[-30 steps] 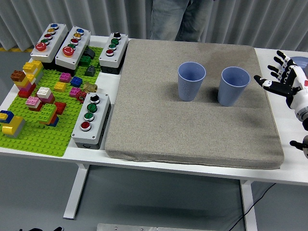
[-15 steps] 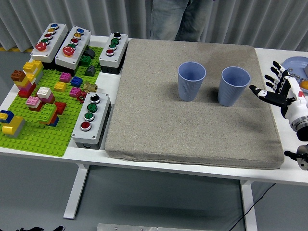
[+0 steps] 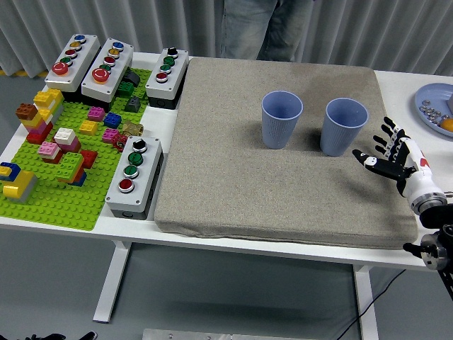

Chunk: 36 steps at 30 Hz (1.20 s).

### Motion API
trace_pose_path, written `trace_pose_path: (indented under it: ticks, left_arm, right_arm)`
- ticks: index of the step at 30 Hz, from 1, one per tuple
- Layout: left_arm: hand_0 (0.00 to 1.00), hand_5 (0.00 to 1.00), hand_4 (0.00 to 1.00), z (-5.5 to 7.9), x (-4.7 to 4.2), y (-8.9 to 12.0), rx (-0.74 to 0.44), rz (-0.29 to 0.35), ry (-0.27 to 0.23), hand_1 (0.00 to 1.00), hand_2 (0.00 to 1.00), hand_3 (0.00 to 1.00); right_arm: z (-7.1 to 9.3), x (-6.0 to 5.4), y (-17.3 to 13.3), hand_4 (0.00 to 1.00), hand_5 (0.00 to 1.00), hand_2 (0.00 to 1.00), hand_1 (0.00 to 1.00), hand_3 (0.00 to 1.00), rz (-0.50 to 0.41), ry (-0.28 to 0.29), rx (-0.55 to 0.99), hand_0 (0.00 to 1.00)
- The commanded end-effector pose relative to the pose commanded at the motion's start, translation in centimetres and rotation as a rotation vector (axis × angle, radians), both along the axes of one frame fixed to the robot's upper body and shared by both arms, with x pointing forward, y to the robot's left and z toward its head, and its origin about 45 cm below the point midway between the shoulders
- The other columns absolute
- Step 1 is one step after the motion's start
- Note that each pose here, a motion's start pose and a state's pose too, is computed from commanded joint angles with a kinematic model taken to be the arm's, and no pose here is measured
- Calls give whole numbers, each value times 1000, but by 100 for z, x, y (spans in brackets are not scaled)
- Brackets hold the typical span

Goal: Pick cup pour cup place

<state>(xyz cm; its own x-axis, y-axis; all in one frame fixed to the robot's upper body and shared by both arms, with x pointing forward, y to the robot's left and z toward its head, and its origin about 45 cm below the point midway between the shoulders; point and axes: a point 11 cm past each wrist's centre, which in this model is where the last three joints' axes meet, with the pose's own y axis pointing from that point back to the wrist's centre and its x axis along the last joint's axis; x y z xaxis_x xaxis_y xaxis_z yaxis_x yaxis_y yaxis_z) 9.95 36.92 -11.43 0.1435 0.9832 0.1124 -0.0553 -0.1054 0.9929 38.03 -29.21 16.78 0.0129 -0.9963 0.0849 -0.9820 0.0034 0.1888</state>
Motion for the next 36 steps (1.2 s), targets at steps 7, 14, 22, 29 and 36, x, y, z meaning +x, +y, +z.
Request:
trace_pose_path:
  ticks: [7,14,22,29,36]
  left_arm:
    - [764,996,500,1,1,2,-1,0,0,752,804,650]
    - [764,995,500,3,11,1,-1,-3,-1,752,804,649]
    - [764,995,501,2,-3,6,-1,-7,4,752,802,649]
    - [764,996,501,2,-11,15,1,-8,5,752,803,649]
    - [764,995,501,2,-17,19,2,-7,5,752,803,648]
  right_arm:
    - [9,31,27,847,121,971,887,951,1,-2,-1,913]
    - [1,60,84,844,124,970,886,948,14,4,0,913]
    - [-25,84,164,843,130,968,886,945,30,13,0,913]
    - [-2,142,217,843,129,968,886,945,42,10,-1,913]
    - [-1,165,241,843,130,967,886,940,48,12,-4,913]
